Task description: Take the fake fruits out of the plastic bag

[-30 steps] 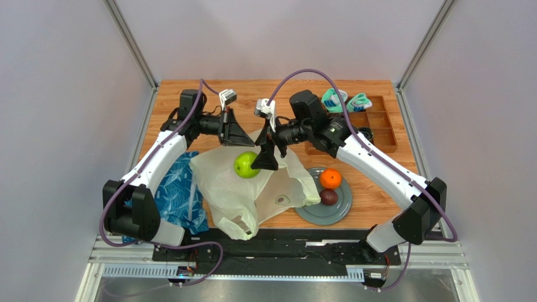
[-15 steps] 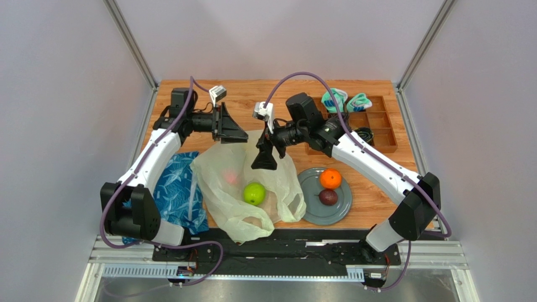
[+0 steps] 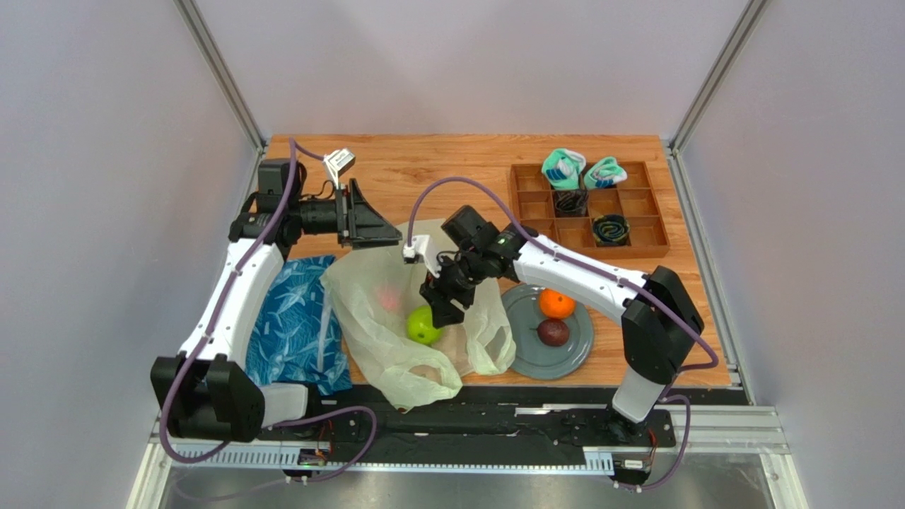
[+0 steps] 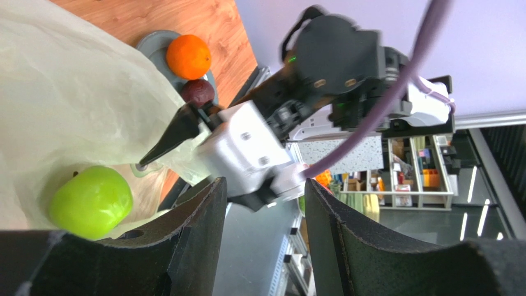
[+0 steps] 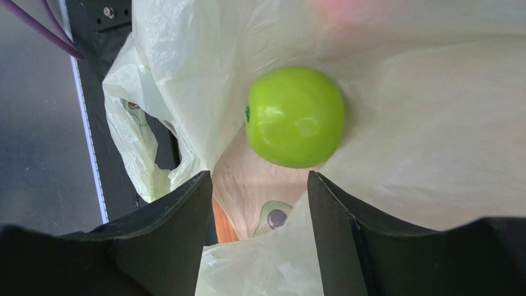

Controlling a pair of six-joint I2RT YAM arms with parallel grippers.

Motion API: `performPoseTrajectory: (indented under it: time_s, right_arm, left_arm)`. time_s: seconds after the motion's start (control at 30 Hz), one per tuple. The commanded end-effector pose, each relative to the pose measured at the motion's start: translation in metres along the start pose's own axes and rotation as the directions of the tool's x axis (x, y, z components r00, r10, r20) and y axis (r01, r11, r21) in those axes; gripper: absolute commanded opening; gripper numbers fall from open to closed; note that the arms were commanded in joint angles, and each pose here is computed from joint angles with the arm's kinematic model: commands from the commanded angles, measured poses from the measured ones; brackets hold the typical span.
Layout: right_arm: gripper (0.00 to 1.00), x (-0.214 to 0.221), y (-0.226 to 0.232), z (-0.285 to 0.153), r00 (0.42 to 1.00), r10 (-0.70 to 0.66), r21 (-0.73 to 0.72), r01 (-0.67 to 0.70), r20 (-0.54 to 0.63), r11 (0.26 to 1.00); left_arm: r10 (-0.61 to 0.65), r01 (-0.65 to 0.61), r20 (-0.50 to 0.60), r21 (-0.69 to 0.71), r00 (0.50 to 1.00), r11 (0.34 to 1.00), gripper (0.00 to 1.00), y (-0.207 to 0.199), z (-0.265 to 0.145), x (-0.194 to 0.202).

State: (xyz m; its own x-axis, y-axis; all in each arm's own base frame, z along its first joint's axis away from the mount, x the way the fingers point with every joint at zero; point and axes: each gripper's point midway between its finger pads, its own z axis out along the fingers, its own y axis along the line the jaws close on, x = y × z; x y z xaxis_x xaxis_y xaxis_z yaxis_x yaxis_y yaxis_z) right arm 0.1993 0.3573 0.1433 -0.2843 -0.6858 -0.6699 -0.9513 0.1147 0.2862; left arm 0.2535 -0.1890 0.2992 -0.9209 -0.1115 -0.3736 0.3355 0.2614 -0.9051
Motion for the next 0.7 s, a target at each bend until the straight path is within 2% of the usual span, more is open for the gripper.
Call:
performPoseTrajectory:
  time_s: [0.0, 0.07, 0.1, 0.2, 0.33, 0.57, 0.67]
  right_arm:
    - [0.63, -0.001, 0.009, 0.02, 1.0, -0.022, 0.053, 0.023, -0.02, 0.998]
    - [0.69, 0.0, 0.007, 0.03, 0.999, -0.024, 0.081, 0.027, -0.033, 0.996]
    - [0.75, 0.002, 0.009, 0.036, 0.998, -0.029, 0.091, 0.033, -0.049, 0.995]
    - [0.8, 0.004, -0.005, 0.045, 0.998, 0.005, 0.16, 0.006, -0.07, 0.987]
    - [0.81, 0.004, -0.027, 0.049, 0.996, 0.044, 0.251, -0.022, -0.081, 0.968]
    - [0.82, 0.011, -0.029, 0.064, 0.99, 0.105, 0.23, -0.081, -0.092, 0.97]
    - [0.86, 0.016, -0.034, 0.07, 0.988, 0.116, 0.246, -0.088, -0.101, 0.965]
  left_arm:
    - [0.067, -0.067, 0.028, -0.004, 0.997, 0.998, 0.58, -0.009, -0.011, 0.016]
    - [0.071, -0.071, 0.041, -0.011, 0.997, 0.997, 0.58, -0.009, -0.014, 0.022]
    - [0.075, -0.074, 0.046, -0.012, 0.996, 0.997, 0.59, -0.009, -0.016, 0.023]
    - [0.077, -0.076, 0.063, -0.017, 0.995, 0.997, 0.59, -0.01, -0.02, 0.026]
    - [0.1, -0.099, 0.075, -0.011, 0.992, 0.995, 0.59, -0.019, -0.024, 0.03]
    - [0.088, -0.086, 0.104, -0.022, 0.991, 0.996, 0.58, -0.015, -0.031, 0.033]
    - [0.082, -0.08, 0.105, -0.022, 0.991, 0.997, 0.58, -0.014, -0.031, 0.035]
